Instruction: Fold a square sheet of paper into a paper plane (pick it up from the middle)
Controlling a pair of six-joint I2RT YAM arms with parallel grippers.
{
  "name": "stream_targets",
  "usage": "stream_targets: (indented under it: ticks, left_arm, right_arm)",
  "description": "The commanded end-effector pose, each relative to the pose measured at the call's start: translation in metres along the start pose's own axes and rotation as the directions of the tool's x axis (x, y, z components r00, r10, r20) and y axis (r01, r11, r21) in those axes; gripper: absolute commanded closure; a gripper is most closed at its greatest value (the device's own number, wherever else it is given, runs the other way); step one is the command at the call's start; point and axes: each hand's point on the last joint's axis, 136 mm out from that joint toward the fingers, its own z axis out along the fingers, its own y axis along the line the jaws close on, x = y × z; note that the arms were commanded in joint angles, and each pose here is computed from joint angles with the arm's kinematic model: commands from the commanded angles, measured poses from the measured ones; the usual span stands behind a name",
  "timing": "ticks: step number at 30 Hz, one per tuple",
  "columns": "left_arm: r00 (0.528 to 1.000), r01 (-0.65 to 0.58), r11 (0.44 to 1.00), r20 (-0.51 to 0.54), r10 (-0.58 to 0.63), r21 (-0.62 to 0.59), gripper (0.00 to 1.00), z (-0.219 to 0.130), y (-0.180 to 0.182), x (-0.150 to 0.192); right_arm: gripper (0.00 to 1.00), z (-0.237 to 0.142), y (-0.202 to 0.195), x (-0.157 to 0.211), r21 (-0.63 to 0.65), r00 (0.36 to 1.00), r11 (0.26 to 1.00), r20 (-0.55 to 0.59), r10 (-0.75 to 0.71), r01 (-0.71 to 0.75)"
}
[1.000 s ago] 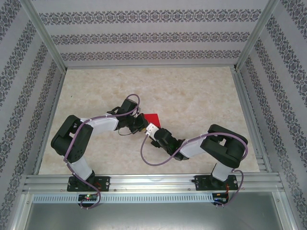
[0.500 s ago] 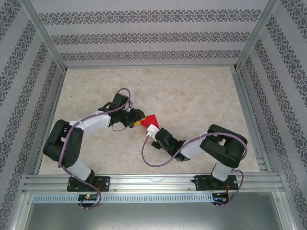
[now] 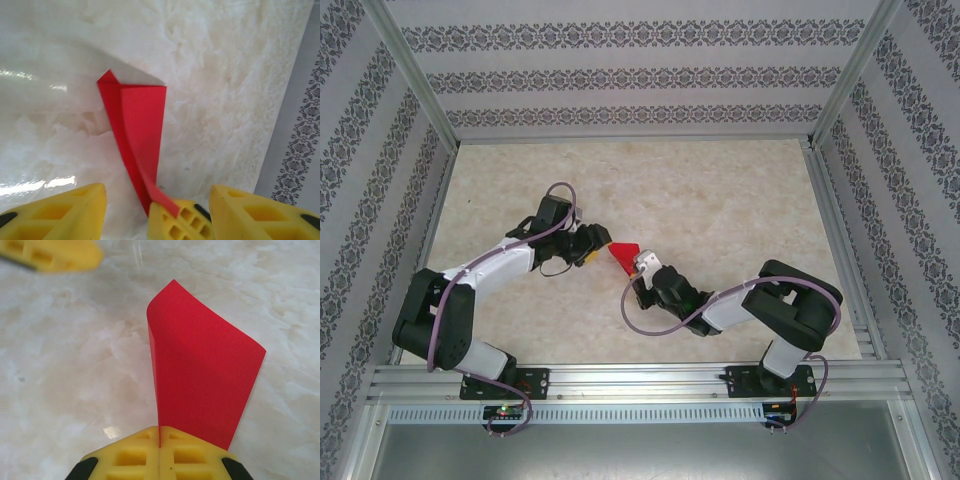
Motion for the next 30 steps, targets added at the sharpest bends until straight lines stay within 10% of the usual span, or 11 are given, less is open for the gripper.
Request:
stream_targets:
  ticks: [1,30]
  left_arm:
    - [0.998,-0.059,0.995,0.013,0.058,0.076,0.43,-0.002,-0.009,0.001]
    - [0.968,-0.191,0.961,-0.122,0.218,0.2,0.7,0.051,-0.018,0.048]
  right_arm:
    - [0.99,-0.005,0.008,-0.012,-0.081,0.985,0.983,0.04,0.168,-0.165]
    - [0.98,-0.003,-0.015,0.011,-0.112,0.814,0.807,-0.103,0.571,-0.58]
